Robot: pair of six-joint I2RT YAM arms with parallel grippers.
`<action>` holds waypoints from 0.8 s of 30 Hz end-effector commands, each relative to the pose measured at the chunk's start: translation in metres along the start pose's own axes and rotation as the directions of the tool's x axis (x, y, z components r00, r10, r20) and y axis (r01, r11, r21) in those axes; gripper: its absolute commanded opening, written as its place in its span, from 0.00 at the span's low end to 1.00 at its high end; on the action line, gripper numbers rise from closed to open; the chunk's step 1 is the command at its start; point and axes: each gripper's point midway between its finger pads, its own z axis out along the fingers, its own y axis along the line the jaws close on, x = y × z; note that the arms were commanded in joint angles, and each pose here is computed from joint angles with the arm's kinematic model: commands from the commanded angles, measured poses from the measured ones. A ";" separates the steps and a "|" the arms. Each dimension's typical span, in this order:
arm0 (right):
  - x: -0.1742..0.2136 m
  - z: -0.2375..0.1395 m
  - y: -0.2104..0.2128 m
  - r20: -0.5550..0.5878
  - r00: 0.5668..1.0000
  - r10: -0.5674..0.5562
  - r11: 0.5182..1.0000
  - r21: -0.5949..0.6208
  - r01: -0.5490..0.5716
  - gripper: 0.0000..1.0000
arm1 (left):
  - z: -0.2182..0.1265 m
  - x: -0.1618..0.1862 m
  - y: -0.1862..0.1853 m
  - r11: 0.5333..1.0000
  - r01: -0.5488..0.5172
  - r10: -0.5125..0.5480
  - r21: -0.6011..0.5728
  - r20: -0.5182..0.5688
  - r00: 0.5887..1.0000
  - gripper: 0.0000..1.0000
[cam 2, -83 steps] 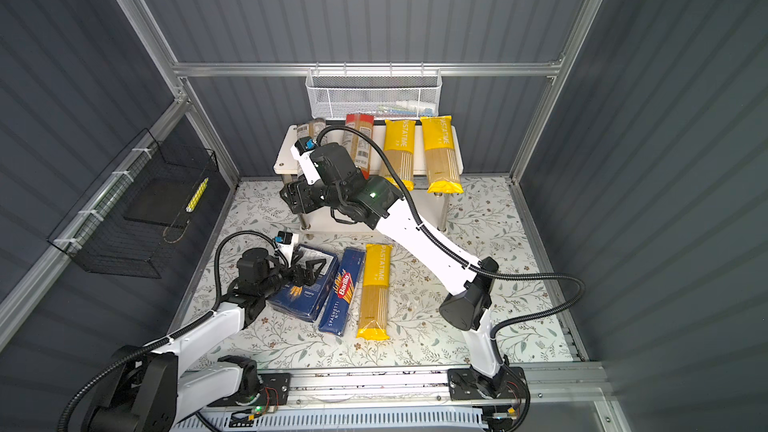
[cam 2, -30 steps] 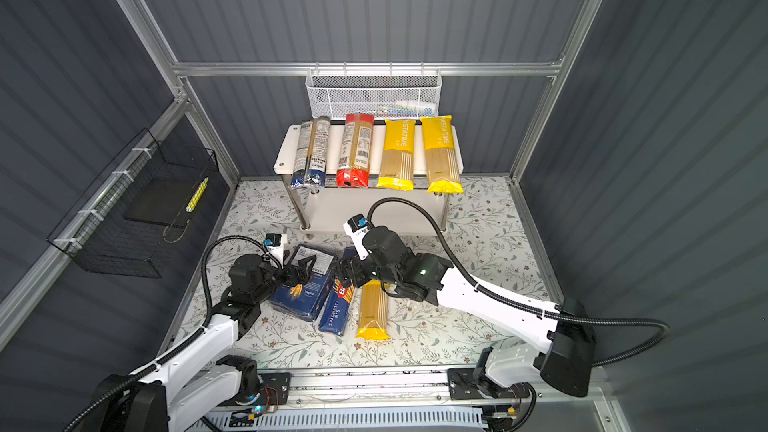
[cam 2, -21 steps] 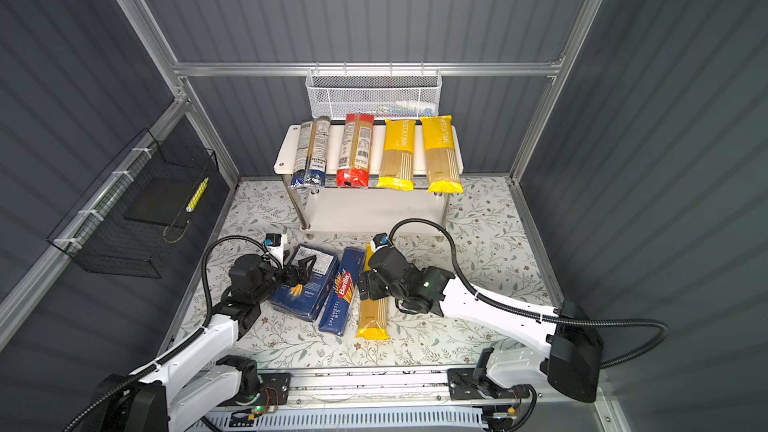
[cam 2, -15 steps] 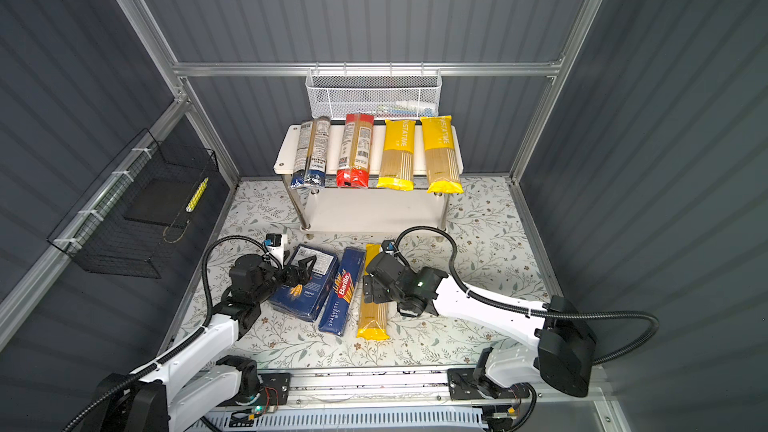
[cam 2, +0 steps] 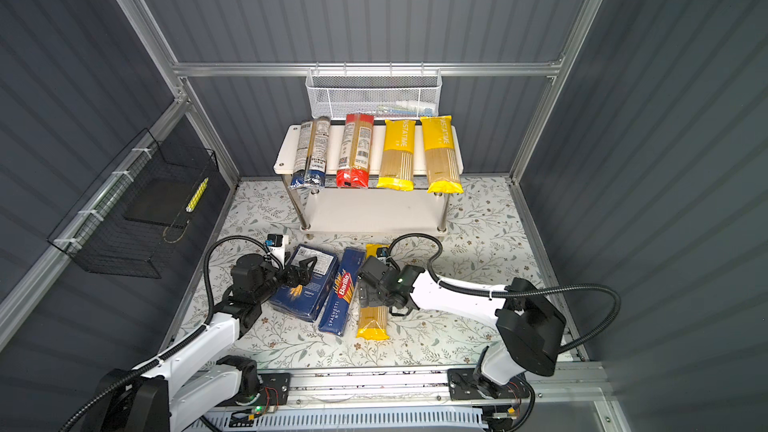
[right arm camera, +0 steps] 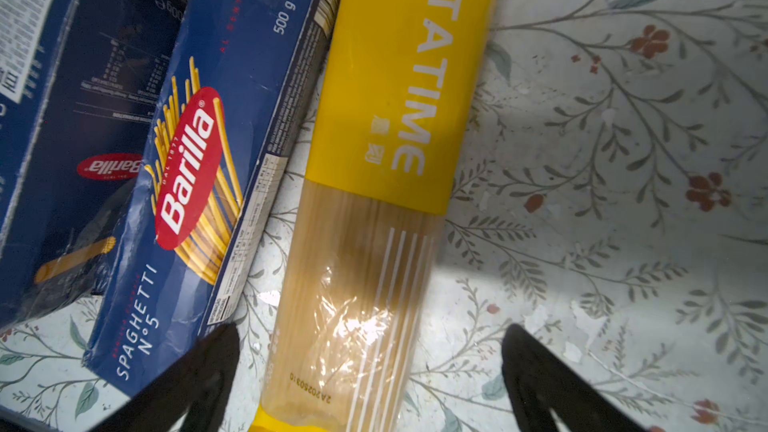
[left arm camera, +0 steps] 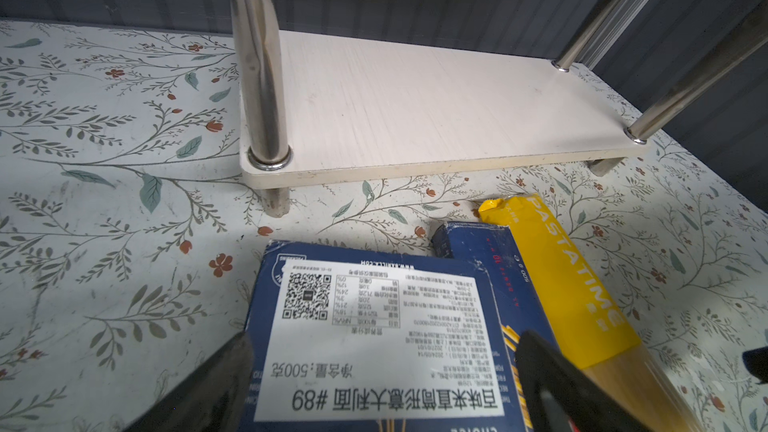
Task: Place and organize the pasta boxes and bags onto the shelf
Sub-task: 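Lower the open right gripper over the yellow Pastatime bag on the table, then close the right gripper on the yellow Pastatime bag and lift slightly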
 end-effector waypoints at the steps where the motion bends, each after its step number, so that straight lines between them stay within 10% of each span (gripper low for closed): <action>1: 0.001 0.007 0.009 -0.027 1.000 -0.007 1.000 -0.003 0.007 0.99 | 0.001 -0.009 -0.005 1.000 -0.016 0.016 0.020 0.006 1.000 0.99; 24: 0.019 0.046 0.003 -0.130 0.991 0.027 0.995 0.100 -0.014 0.99 | 0.001 -0.009 -0.005 1.000 -0.016 0.016 0.022 0.005 1.000 0.99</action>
